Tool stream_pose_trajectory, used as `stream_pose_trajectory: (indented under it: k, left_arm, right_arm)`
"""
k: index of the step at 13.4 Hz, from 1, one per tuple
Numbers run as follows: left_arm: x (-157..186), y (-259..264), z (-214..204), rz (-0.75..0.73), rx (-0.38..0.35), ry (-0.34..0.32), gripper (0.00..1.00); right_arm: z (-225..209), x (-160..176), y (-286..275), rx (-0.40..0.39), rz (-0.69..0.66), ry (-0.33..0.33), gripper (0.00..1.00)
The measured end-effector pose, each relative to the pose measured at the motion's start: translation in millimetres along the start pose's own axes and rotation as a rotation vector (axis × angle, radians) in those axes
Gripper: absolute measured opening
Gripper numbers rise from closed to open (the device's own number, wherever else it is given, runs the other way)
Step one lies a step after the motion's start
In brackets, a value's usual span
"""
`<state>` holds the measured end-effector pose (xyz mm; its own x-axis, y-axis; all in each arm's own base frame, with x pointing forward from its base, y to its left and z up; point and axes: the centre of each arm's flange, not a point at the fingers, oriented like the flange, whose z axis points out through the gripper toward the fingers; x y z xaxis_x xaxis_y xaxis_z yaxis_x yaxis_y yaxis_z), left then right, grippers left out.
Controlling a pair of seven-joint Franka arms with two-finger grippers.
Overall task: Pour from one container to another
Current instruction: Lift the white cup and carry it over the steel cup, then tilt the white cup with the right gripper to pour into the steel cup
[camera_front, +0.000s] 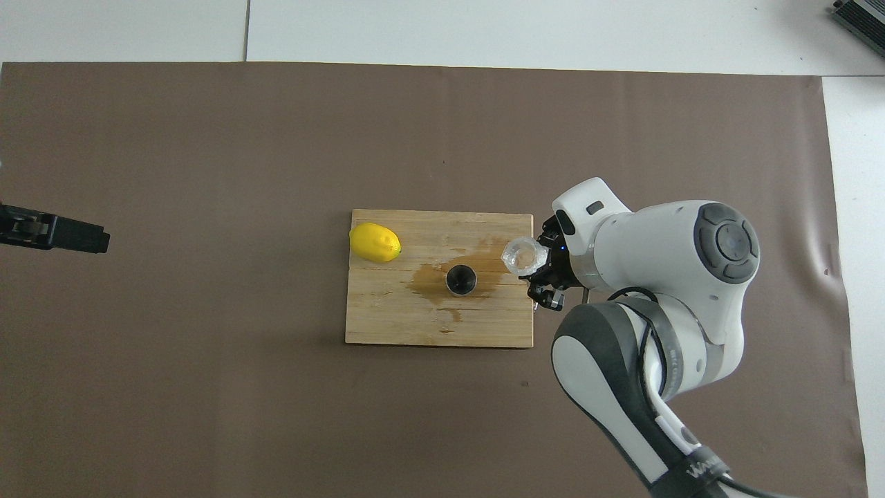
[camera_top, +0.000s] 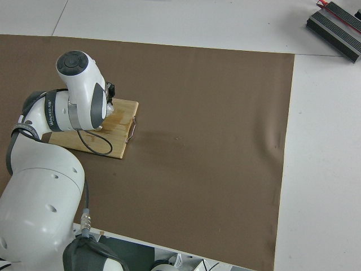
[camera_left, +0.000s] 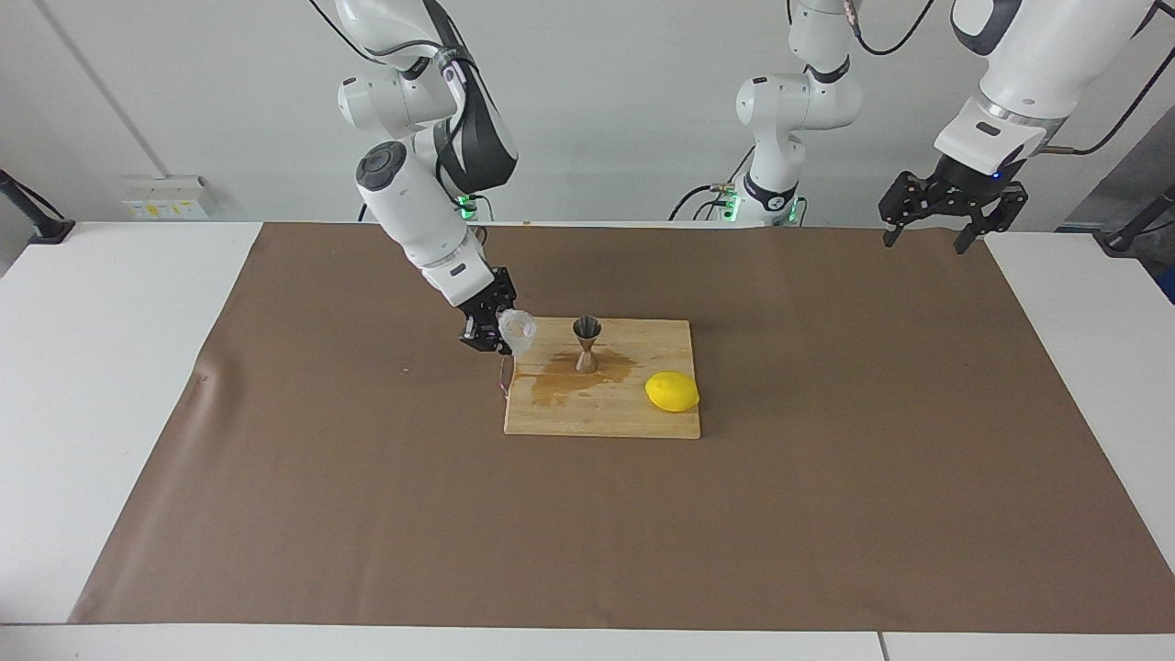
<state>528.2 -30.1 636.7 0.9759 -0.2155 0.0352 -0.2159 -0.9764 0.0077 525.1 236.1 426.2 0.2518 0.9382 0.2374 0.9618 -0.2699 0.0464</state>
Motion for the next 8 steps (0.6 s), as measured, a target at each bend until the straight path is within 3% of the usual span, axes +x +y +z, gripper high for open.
stream_pose_trajectory:
  k: [8]
  left_arm:
    - [0,0,0,0.001,0.0,0.001,1.0]
  right_arm:
    - [7,41,-20,-0.09,-0.069,-0.112,0.49]
